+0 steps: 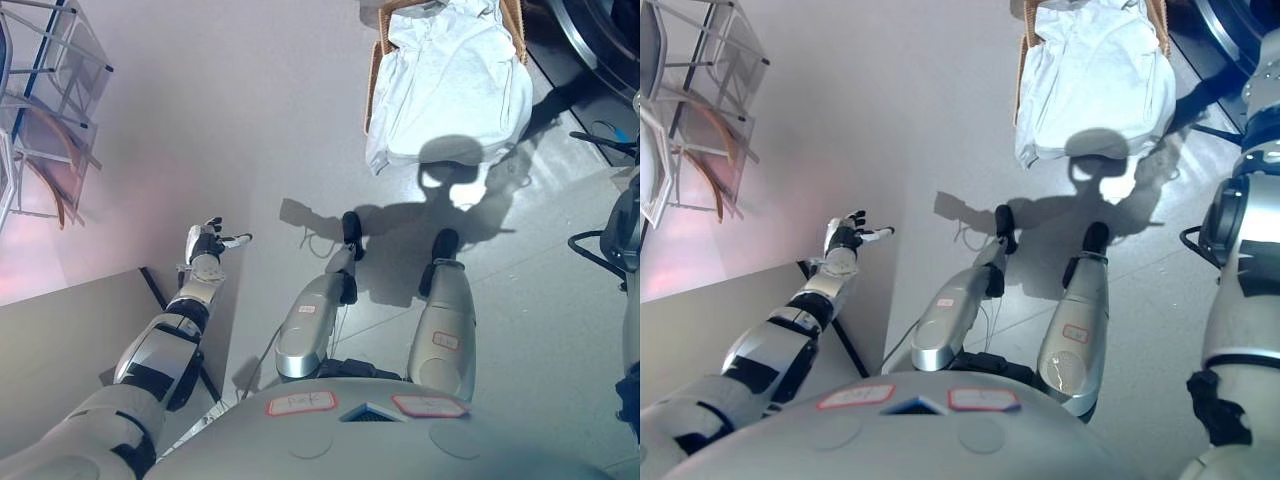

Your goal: Put the clothes in the basket into the washing machine.

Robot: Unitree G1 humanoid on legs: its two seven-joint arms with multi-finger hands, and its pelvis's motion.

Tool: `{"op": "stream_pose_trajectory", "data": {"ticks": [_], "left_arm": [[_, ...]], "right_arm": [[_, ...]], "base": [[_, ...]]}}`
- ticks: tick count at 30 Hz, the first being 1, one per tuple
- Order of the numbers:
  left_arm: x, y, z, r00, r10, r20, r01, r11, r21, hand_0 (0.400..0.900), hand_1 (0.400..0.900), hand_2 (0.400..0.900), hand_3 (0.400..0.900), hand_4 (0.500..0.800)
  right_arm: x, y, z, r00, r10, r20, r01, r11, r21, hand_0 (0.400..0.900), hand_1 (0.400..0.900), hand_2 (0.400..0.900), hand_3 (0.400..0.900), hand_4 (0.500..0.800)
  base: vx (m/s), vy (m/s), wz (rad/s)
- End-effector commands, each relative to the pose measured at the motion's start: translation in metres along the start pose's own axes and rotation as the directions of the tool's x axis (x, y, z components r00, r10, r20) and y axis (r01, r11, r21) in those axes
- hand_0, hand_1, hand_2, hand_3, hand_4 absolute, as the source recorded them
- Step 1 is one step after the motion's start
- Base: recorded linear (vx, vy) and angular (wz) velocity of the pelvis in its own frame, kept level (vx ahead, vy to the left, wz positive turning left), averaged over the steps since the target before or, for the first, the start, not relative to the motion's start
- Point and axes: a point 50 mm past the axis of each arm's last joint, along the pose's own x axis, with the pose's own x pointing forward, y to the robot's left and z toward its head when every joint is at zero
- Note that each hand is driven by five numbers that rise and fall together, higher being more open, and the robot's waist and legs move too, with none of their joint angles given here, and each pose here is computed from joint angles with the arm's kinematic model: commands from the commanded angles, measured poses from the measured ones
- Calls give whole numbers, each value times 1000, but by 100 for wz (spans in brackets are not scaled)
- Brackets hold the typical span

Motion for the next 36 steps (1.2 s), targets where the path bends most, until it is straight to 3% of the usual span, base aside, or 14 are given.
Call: {"op": "stream_pose_trajectory", "data": {"ticks": [1, 4, 7, 9, 11, 15, 22, 29, 31, 36], "left_arm": [[3, 19, -13, 994, 94, -60, -93, 996, 17, 900, 900, 900, 900, 800], [3, 18, -14, 994, 91, -66, -91, 996, 8, 900, 900, 900, 900, 800], [5, 19, -8, 995, 82, -56, -83, 997, -8, 900, 900, 900, 900, 800], [7, 16, 4, 998, 64, -27, -65, 998, -13, 900, 900, 900, 900, 800], [7, 9, 14, 999, 38, -17, -39, 999, -8, 900, 900, 900, 900, 800], [5, -6, 19, 1000, -3, -30, 2, 1000, -17, 900, 900, 900, 900, 800], [0, -15, 3, 996, -62, -71, 60, 998, -36, 900, 900, 900, 900, 800], [-9, -6, -49, 979, -105, -175, 101, 994, -33, 900, 900, 900, 900, 800], [-15, -6, -67, 967, -127, -219, 126, 992, -18, 900, 900, 900, 900, 800], [-29, -13, -96, 938, -195, -286, 218, 975, 49, 900, 900, 900, 900, 800]], "right_arm": [[-7, 26, 34, 976, 125, 179, -121, 992, -35, 900, 900, 900, 900, 800], [-6, 21, 16, 984, 129, 120, -118, 988, -95, 900, 900, 900, 900, 800], [-3, 6, -19, 989, 148, -15, -144, 934, -327, 900, 900, 900, 900, 800], [-6, -6, -47, 980, 171, -102, -199, 832, -518, 900, 900, 900, 900, 800], [-13, -27, -84, 970, 135, -204, -235, 746, -623, 900, 900, 900, 900, 800], [-44, -85, -160, 917, 10, -400, -303, 670, -678, 900, 900, 900, 900, 800], [-120, -235, -230, 749, -328, -576, -401, 468, -787, 900, 900, 900, 900, 800], [-202, -353, -227, 528, -586, -615, -573, 288, -767, 900, 900, 900, 900, 800], [-220, -373, -223, 475, -629, -616, -617, 261, -742, 900, 900, 900, 900, 800], [-240, -387, -222, 416, -636, -650, -713, 216, -667, 900, 900, 900, 900, 800]], "base": [[5, 16, -4], [-1, 16, -6], [-16, 5, -12], [-4, -15, -13], [29, -11, -10], [38, -1, -8], [0, -1, -1], [-23, 10, -5], [-30, 29, -11], [-17, 26, -16]]}}
